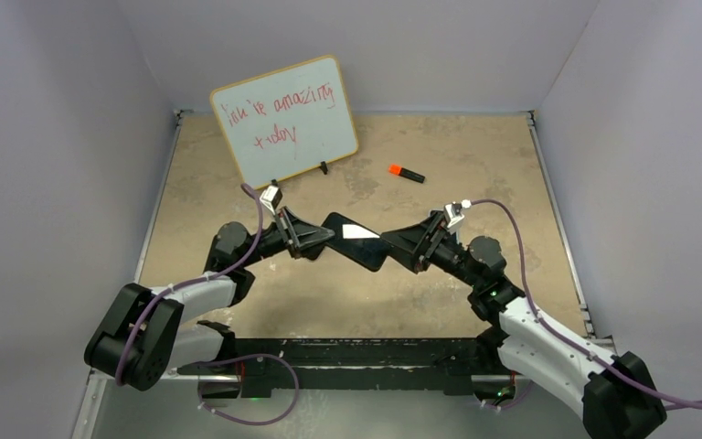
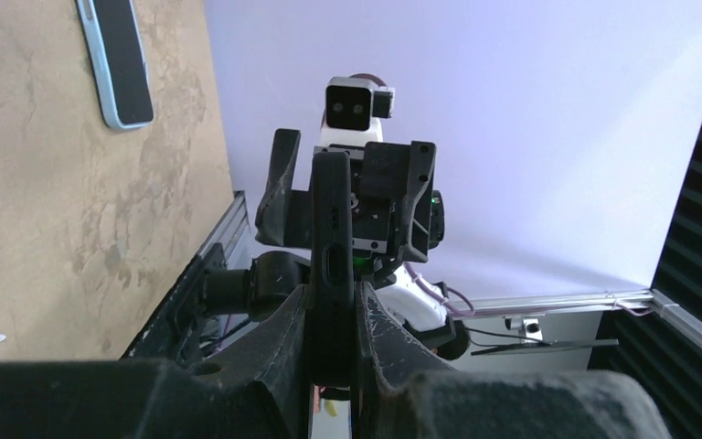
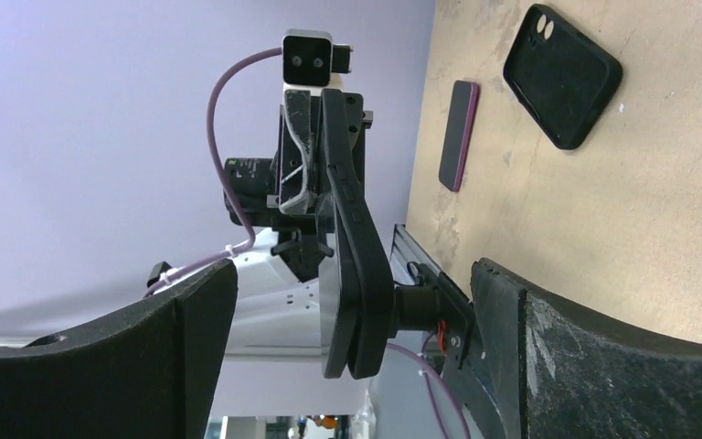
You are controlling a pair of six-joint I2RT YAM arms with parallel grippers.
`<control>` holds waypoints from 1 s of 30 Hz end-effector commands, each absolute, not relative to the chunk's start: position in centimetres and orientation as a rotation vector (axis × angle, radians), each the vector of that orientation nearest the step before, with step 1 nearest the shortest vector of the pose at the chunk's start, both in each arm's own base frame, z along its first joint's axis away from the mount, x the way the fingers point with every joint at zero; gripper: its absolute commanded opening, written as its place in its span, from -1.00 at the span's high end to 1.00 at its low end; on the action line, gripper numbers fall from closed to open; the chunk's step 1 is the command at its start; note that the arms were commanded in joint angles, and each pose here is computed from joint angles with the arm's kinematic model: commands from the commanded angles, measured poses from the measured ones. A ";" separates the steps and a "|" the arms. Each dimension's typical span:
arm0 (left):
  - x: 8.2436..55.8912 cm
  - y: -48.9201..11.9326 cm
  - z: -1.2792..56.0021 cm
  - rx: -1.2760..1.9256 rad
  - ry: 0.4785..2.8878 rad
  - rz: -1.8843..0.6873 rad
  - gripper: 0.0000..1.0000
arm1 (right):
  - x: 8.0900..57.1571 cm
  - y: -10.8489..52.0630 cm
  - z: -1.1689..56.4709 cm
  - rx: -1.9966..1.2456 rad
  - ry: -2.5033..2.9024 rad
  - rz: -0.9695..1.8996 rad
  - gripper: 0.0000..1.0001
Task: Put the phone into the phone case
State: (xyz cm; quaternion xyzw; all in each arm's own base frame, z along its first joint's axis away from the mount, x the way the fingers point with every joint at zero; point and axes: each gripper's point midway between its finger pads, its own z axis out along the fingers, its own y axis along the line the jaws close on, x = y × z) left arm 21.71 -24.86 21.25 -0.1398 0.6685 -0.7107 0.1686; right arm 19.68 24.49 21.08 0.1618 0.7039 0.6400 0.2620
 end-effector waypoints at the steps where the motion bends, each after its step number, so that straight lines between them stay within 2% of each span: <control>1: 21.9 -24.3 24.9 -0.354 1.715 -2.065 1.00 | 20.3 24.3 21.7 0.473 1.864 1.736 -0.92; 13: 21.7 -23.8 24.7 -0.387 1.697 -2.058 1.00 | 19.4 25.6 23.8 0.361 1.808 1.877 -0.19; 19: 21.8 -23.6 24.7 -0.411 1.682 -2.053 1.00 | 18.6 26.2 24.3 0.327 1.798 1.924 -0.18; 25: 22.0 -23.5 24.5 -0.435 1.678 -2.043 1.00 | 18.4 26.3 24.8 0.330 1.780 1.948 0.11; 28: 22.1 -23.6 24.2 -0.437 1.695 -2.034 1.00 | 18.4 26.3 24.9 0.339 1.770 1.947 0.54; 30: 22.2 -23.7 24.0 -0.433 1.708 -2.026 0.85 | 18.6 26.2 25.0 0.355 1.764 1.945 0.80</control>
